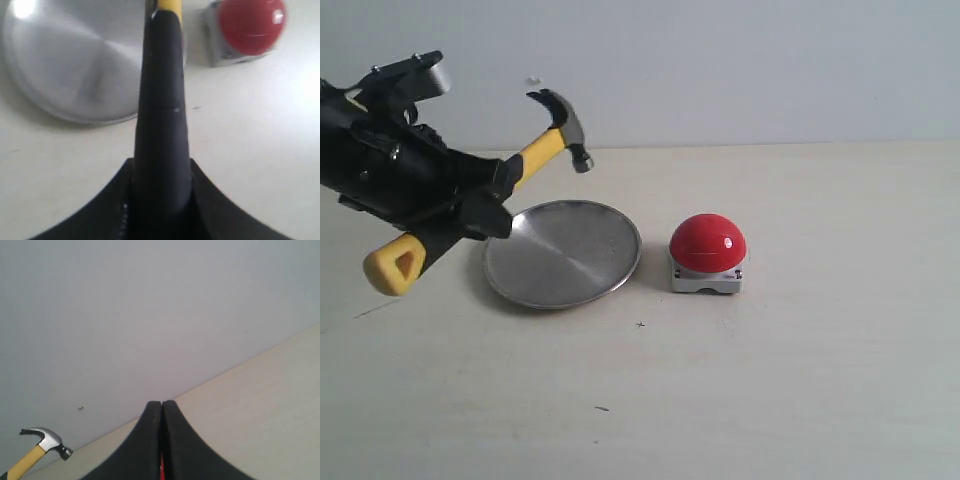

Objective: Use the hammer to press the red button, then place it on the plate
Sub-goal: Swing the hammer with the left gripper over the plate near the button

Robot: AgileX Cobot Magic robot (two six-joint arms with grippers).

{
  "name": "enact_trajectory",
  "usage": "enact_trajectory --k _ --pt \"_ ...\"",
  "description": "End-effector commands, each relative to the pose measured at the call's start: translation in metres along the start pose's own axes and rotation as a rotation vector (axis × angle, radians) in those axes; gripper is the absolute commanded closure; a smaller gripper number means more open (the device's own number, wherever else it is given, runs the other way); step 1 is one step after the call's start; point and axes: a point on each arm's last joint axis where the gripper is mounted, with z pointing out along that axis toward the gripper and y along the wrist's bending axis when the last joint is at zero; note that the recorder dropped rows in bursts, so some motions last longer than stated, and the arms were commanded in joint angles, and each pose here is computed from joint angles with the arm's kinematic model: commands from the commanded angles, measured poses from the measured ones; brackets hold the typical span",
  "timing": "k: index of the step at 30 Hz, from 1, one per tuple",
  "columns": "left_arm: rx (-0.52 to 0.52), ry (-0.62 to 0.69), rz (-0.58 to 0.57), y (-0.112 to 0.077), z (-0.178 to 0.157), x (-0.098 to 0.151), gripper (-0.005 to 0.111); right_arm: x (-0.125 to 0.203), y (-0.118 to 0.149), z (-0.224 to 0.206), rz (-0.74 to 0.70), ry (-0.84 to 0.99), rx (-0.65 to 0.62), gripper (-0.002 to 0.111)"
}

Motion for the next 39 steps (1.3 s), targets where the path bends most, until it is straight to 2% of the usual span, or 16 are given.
enact_trajectory --k 1,3,7,8,14,17,22,26,28,34,39 --pt "0.240 -0.259 -0.084 -0.004 -0.007 -0.022 0.107 0.001 -0.001 0.001 -0.003 0.005 0.005 0.108" --pt "0.282 -0.331 -0.155 0.000 0.000 -0.021 0.107 0.001 -0.001 0.001 -0.003 0.005 0.005 0.108" --pt "0.302 -0.415 -0.283 0.011 0.019 -0.013 0.107 0.001 -0.001 0.001 -0.003 0.005 0.005 0.108" --pt "0.287 -0.403 -0.243 0.013 0.025 -0.009 0.107 0.001 -0.001 0.001 -0.003 0.005 0.005 0.108" --pt "0.274 -0.304 -0.290 0.025 0.059 0.001 0.107 0.001 -0.001 0.001 -0.003 0.005 0.005 0.108" --pt "0.224 -0.270 -0.327 0.034 0.075 0.005 0.107 0.001 -0.001 0.001 -0.003 0.005 0.005 0.108" --pt "0.206 -0.260 -0.333 0.039 0.086 0.002 0.107 0.001 -0.001 0.001 -0.003 0.005 0.005 0.108" --pt "0.327 -0.248 -0.305 0.027 0.082 -0.002 0.107 0.001 -0.001 0.001 -0.003 0.005 0.005 0.108" --pt "0.333 -0.233 -0.354 0.027 0.086 -0.003 0.107 0.001 -0.001 0.001 -0.003 0.005 0.005 0.108" --pt "0.256 -0.207 -0.446 0.041 0.108 -0.003 0.107 0.001 -0.001 0.001 -0.003 0.005 0.005 0.108" --pt "0.255 -0.220 -0.459 0.044 0.117 -0.015 0.107 0.001 -0.001 0.001 -0.003 0.005 0.005 0.108"
